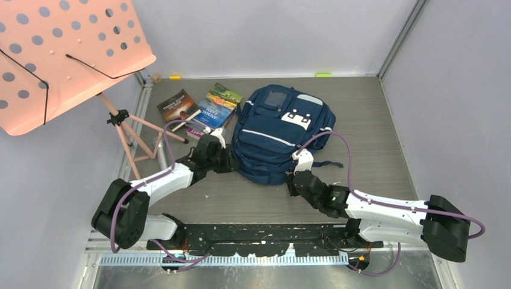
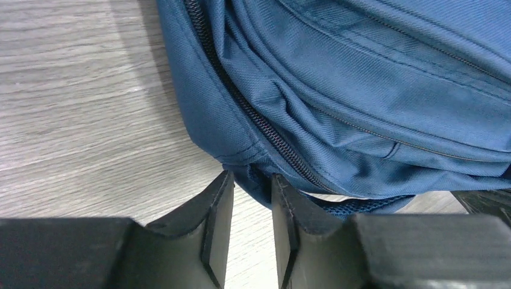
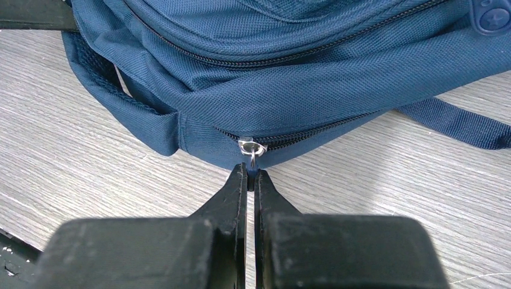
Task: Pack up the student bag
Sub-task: Unzip the student bag at the center of the board.
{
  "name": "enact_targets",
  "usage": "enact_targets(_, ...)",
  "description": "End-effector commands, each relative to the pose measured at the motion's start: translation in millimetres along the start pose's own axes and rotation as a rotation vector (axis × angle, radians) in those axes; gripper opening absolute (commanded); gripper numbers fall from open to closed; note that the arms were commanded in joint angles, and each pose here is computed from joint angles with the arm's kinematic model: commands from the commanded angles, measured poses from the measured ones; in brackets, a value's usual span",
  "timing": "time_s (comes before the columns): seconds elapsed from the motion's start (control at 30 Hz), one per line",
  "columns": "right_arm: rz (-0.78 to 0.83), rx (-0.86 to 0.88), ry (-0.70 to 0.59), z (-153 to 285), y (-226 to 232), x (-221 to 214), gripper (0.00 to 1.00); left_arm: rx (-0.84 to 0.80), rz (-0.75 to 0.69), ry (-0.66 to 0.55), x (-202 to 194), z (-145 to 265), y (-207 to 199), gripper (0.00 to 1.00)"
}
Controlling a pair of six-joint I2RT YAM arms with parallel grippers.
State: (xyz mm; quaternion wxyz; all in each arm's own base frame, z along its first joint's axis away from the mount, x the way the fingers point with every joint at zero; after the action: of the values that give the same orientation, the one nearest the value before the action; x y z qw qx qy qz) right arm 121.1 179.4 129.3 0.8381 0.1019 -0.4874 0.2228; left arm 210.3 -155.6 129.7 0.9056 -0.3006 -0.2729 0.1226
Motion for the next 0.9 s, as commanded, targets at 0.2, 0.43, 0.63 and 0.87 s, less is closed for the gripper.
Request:
enact_targets(0.2,-0.010,-0.046,-0.037,1.5,-0.3,15.0,0.01,-0.263,0.034,0.032,-6.6,-8.5,-18.2,0.00)
enact_targets(0.43,0.006,0.054,-0.002,-12.6,21.3,27.1,0.01,-0.374,-0.031,0.057,-36.1,-10.7,-55.9,0.00)
enact_targets(0.63,0.005,0.154,0.028,-23.6,44.8,38.9,0.01,-0.471,-0.081,0.032,-51.7,-3.2,-87.7,0.00)
enact_targets(0.87,-0.008,0.281,0.098,-9.4,54.9,51.7,0.01,-0.432,-0.105,0.053,-71.1,-10.4,-90.0,0.00)
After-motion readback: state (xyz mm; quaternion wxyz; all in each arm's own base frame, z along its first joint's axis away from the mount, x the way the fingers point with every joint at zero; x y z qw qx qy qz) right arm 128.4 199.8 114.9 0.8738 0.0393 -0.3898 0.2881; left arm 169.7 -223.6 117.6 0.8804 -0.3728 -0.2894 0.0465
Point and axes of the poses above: each gripper's point midway between its finger pads, its own z axis back along the fingers, its own y axis along the line the jaws close on, x = y × z, the point moved 10 cm from there along z, back along the fingers, and after that the axes turned 15 degrees about z, right-handed, at the moved point
